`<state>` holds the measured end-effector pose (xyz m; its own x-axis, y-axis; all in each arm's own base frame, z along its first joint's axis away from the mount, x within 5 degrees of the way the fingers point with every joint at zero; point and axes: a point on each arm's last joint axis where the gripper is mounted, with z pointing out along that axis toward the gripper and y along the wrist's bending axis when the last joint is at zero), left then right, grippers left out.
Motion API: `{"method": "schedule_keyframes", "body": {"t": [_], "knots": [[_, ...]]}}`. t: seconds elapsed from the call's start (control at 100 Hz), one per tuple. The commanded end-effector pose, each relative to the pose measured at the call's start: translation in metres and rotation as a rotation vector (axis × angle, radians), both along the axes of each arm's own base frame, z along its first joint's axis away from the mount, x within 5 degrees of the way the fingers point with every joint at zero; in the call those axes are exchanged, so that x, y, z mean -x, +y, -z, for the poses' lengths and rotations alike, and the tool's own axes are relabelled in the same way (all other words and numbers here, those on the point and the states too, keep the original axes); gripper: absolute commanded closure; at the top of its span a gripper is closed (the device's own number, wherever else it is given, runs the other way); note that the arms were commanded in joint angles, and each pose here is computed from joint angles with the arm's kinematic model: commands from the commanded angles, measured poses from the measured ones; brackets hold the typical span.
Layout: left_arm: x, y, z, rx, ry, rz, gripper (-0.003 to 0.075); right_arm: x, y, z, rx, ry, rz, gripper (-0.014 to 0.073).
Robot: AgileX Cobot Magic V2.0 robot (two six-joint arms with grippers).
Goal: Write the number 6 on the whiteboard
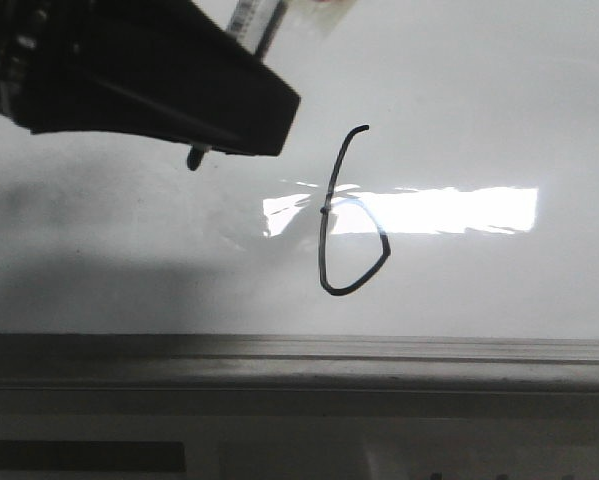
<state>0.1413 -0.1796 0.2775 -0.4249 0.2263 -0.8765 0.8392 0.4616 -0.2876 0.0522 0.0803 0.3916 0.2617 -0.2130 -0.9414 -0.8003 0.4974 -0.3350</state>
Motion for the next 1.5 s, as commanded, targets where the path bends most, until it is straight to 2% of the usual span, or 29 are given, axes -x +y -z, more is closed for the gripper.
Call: {"method": "schedule_keyframes", "body": {"t": [0.0, 0.11, 0.22, 0.41, 0.71, 1.07, 1.49], "knots": [[-0.008, 0.006, -0.002, 0.086, 0.092, -0.177, 0.0741, 0.000, -0.003, -0.013, -0.048, -0.044, 0.020, 0.0665], [-0.011, 0.017, 0.017, 0.052, 0.153, -0.309, 0.0741, 0.001, -0.003, -0.012, -0.040, -0.044, 0.020, 0.0665], [-0.011, 0.022, 0.028, 0.024, 0.182, -0.371, 0.0741, 0.000, -0.004, -0.012, -0.037, -0.047, 0.021, 0.0665], [-0.013, 0.024, 0.028, 0.047, 0.219, -0.418, 0.0741, 0.000, -0.004, -0.012, -0.034, -0.050, 0.023, 0.0665], [-0.019, 0.031, 0.031, 0.004, 0.198, -0.521, 0.0741, 0.000, -0.004, -0.012, -0.034, -0.050, 0.023, 0.0665], [-0.022, 0.027, 0.021, 0.064, 0.227, -0.524, 0.0741, 0.000, -0.004, -0.012, -0.034, -0.050, 0.023, 0.0665], [-0.014, 0.019, 0.022, 0.054, 0.229, -0.473, 0.0741, 0.001, -0.003, -0.010, -0.020, -0.041, 0.017, 0.0665]]}}
